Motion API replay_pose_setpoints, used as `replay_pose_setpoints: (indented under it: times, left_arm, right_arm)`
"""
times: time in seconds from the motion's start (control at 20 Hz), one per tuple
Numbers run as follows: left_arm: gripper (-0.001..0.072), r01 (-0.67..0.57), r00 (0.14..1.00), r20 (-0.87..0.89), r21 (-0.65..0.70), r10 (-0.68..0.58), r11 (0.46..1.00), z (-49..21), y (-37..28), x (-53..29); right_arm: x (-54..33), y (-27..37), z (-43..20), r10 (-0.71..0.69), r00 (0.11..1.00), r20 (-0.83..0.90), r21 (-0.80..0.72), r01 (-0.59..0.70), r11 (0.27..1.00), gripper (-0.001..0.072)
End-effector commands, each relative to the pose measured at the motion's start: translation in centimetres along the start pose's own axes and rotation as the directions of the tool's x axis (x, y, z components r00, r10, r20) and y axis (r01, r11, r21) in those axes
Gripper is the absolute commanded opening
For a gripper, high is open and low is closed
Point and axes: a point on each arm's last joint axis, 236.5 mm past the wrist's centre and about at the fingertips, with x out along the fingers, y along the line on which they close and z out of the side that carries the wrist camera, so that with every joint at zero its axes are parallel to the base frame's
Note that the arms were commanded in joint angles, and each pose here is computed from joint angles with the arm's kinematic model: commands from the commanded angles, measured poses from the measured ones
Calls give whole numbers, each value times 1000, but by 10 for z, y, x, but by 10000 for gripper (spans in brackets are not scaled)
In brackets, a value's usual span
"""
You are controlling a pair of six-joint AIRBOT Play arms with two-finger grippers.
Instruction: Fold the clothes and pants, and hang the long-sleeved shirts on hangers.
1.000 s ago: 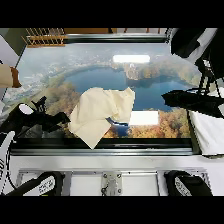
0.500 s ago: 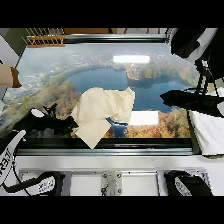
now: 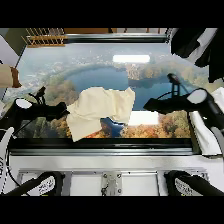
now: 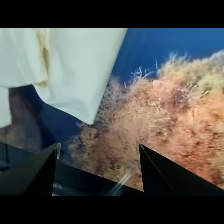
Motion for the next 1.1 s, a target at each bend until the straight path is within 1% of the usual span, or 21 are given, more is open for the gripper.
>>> replay_pose_setpoints:
  times: [0.0, 0.1, 0.2, 0.45, 0.5, 0.55, 0.6, 0.65, 0.75, 0.85, 0.9, 0.95, 1.05]
  left_arm:
    - [6, 15, 997, 77, 32, -18, 999, 17, -12, -25]
    - [6, 17, 997, 77, 32, -20, 999, 17, -13, -25]
    - [6, 16, 997, 77, 31, -18, 999, 17, -12, -24]
    - [6, 16, 997, 81, 31, -18, 999, 18, -12, -25]
    - [6, 17, 996, 82, 30, -19, 999, 19, -12, -25]
    - [6, 17, 996, 83, 30, -19, 999, 19, -12, -25]
    - [6, 17, 996, 82, 30, -19, 999, 19, -12, -25]
    - [6, 17, 996, 81, 30, -19, 999, 18, -12, -25]
    - [6, 18, 994, 106, 39, -22, 999, 25, -15, -34]
    - [5, 34, 976, 210, 90, -52, 995, 49, -36, -77]
    - [6, 39, 955, 287, 138, -77, 990, 64, -55, -113]
    - [6, 41, 926, 361, 192, -109, 981, 74, -76, -150]
    - [6, 21, 839, 511, 313, -187, 950, 78, -129, -235]
  right_arm:
    - [80, -8, -35, 0, 981, -196, 48, 10, 999, 534]
    - [115, 0, -49, 11, 972, -236, 58, 2, 998, 534]
    - [137, 9, -55, 22, 971, -238, 63, -7, 998, 534]
    - [151, 23, -55, 29, 978, -206, 49, -19, 999, 532]
    - [152, 24, -54, 29, 979, -203, 46, -20, 999, 502]
    - [153, 25, -55, 28, 979, -201, 41, -20, 999, 354]
    - [153, 26, -55, 28, 979, -202, 38, -21, 999, 152]
    - [152, 26, -54, 29, 979, -200, 19, -25, 999, 9]
    - [138, 25, -40, 0, 985, -172, -68, -12, 998, 8]
    - [87, 28, 3, -65, 995, -70, -227, 48, 973, 8]
    - [53, 33, 28, -90, 996, -1, -289, 86, 953, 8]
    - [3, 43, 58, -109, 989, 103, -348, 139, 927, 8]
    - [-95, 75, 98, -99, 944, 315, -412, 230, 882, 8]
